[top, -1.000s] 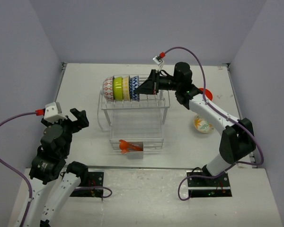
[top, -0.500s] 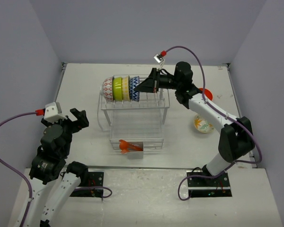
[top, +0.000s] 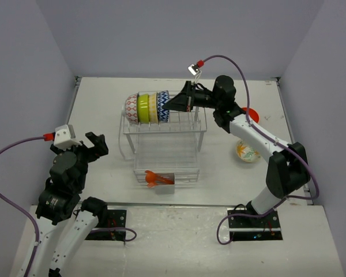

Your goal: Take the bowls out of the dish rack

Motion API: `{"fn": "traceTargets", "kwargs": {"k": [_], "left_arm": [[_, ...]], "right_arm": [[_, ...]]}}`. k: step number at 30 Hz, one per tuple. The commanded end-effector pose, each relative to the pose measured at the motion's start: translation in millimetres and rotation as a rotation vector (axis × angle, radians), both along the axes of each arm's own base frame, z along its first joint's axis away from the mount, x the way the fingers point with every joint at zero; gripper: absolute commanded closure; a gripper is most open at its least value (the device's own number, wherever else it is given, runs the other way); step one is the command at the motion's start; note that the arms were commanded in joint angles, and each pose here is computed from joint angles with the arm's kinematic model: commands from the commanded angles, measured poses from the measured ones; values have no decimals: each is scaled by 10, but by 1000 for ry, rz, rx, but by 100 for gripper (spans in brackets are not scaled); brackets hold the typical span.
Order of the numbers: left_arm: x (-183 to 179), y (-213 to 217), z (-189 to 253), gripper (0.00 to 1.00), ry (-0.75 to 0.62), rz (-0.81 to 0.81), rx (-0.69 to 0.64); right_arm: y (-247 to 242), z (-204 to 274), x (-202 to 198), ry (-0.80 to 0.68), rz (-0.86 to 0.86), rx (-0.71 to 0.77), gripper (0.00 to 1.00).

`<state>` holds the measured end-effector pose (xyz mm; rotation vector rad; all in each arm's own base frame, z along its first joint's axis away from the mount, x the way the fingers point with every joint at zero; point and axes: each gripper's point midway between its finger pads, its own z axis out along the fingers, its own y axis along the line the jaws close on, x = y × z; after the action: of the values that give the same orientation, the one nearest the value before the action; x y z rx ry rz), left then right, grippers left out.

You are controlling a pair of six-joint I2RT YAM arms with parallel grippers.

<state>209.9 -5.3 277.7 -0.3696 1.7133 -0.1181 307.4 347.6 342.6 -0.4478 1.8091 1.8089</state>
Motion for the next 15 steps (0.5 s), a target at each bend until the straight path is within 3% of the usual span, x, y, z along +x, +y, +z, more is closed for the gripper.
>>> {"fn": "traceTargets", "kwargs": {"k": [1, 15], "left_arm": [[53, -22, 26, 0, -14, -6, 4], [52, -10, 17, 0, -10, 0, 6]], "right_arm": [[-14, 357, -141, -123, 24, 70, 100], [-176, 468, -174, -188, -52, 28, 100]]}}
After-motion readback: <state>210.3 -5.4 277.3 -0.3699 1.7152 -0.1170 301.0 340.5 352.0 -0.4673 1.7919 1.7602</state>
